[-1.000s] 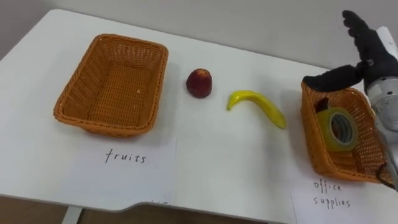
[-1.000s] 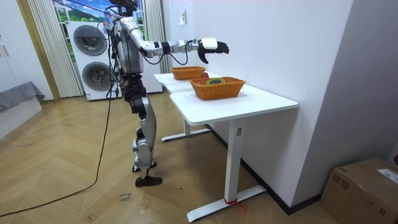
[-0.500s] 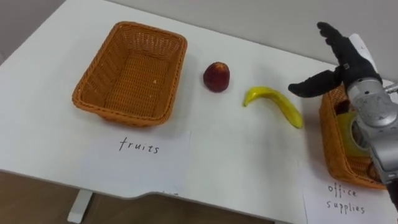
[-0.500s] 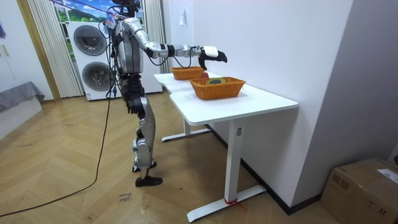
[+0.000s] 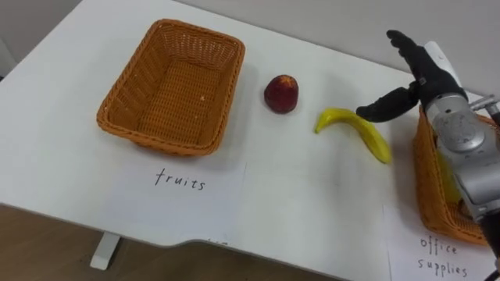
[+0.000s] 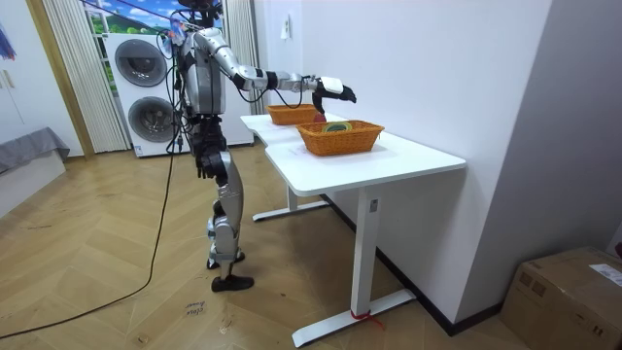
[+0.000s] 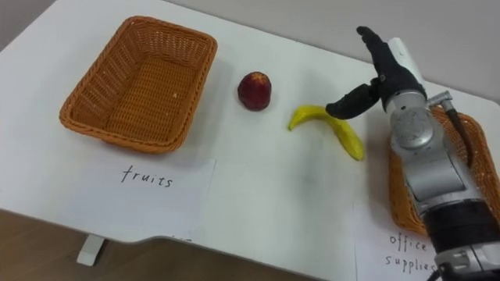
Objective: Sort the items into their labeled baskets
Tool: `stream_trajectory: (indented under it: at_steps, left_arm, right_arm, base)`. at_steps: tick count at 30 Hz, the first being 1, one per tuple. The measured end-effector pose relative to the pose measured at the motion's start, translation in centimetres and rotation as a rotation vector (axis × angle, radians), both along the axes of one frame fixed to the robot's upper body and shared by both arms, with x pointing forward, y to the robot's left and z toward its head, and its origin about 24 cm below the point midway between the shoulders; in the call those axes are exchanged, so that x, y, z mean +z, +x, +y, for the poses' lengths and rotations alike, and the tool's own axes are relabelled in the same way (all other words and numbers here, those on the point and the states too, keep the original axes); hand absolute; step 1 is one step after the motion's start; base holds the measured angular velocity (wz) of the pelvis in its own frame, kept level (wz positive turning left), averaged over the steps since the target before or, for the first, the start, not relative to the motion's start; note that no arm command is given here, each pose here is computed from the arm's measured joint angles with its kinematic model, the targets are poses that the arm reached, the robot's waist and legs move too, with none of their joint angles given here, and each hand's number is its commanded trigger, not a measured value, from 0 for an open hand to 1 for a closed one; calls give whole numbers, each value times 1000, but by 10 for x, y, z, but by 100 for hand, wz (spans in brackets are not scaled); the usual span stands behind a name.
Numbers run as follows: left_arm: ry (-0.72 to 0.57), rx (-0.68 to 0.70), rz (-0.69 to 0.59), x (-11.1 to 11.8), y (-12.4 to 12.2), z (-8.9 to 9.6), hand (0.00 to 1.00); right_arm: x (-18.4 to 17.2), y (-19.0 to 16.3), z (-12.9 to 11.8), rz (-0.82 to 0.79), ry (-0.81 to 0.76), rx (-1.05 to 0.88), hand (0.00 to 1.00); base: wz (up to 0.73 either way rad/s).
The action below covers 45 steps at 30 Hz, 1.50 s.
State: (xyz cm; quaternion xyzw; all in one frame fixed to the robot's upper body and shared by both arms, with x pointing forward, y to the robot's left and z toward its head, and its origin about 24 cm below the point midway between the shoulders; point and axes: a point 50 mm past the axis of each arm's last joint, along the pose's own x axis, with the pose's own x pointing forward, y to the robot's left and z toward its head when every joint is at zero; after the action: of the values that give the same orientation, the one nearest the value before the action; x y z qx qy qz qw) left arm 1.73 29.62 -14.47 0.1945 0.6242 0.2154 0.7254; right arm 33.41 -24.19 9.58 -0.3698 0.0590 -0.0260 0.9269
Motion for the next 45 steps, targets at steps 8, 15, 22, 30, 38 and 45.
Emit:
stream_trajectory:
  at_steps: [8, 15, 22, 30, 38, 45]
  left_arm:
    - [-12, -16, -13, 0, 8, -2, 0]
    - [-17, -37, -19, 0, 13, -3, 0]
    - [-32, -55, -42, 0, 24, -4, 0]
    - [-44, -58, -43, -1, 26, -5, 0]
    - [-59, -73, -64, 0, 36, -6, 0]
    - [-58, -72, -62, -1, 37, -6, 0]
  right_arm:
    - [-10, 10, 2, 73, -113, 5, 0]
    - [-19, 11, 2, 132, -244, 32, 0]
    - [-26, 9, 6, 195, -288, 81, 0]
    - [-29, 13, -7, 260, -299, 50, 0]
    - [-35, 11, -15, 296, -303, 20, 0]
    - [-36, 11, -13, 302, -304, 30, 0]
  base:
    - [3]
    - [0]
    - [4]
    - [3]
    - [0]
    - [0]
